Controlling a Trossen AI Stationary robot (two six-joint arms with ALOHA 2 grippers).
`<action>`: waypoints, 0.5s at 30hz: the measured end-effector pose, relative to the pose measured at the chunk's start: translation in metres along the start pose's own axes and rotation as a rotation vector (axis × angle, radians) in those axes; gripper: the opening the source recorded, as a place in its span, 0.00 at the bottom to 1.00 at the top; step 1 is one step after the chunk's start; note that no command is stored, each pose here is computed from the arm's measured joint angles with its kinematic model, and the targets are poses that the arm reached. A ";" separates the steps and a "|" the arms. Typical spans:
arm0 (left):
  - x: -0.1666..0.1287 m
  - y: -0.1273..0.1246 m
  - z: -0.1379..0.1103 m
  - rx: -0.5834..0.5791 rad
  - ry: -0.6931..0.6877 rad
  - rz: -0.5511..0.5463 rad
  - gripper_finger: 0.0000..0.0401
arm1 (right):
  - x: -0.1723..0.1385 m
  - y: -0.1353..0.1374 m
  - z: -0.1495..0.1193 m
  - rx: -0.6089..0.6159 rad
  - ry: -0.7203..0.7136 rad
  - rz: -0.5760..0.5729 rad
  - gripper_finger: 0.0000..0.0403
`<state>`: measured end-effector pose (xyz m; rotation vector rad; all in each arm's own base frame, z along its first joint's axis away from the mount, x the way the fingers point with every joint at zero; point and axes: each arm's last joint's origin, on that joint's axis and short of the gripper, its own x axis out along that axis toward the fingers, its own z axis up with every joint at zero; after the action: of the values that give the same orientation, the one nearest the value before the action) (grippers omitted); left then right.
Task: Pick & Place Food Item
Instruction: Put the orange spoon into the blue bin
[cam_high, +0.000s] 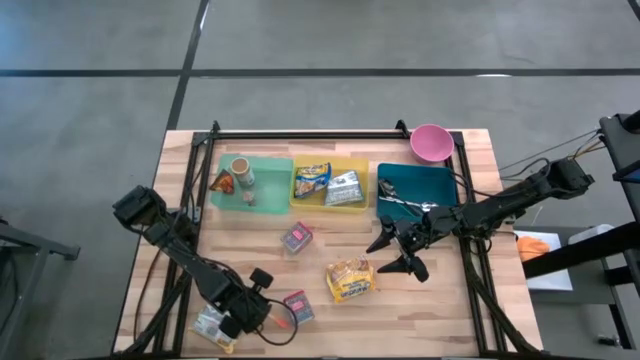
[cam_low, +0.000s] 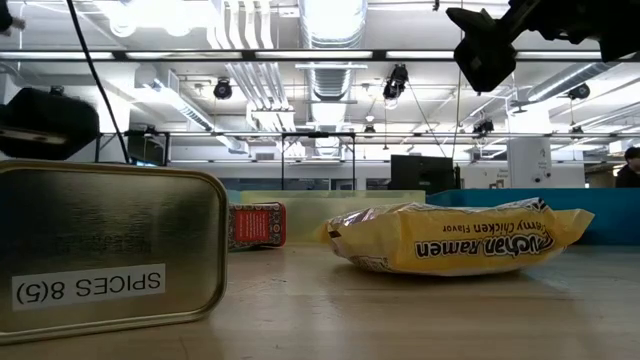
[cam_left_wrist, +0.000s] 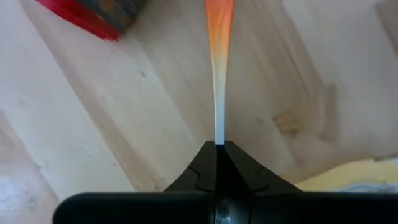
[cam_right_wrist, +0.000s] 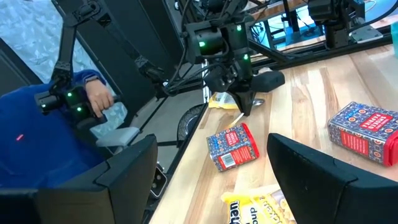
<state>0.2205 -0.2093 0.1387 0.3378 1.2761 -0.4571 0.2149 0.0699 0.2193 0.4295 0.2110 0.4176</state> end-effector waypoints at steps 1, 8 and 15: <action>-0.002 0.000 0.002 -0.009 -0.008 0.008 0.03 | 0.000 0.000 0.000 0.000 0.000 0.000 0.74; -0.018 -0.002 0.023 -0.020 -0.081 0.052 0.03 | 0.000 0.000 0.000 0.000 0.000 0.000 0.74; -0.036 0.005 0.046 -0.112 -0.175 0.106 0.03 | 0.000 0.000 0.000 0.000 0.000 0.000 0.74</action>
<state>0.2531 -0.2225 0.1854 0.2638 1.1025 -0.3168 0.2149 0.0699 0.2193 0.4295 0.2109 0.4173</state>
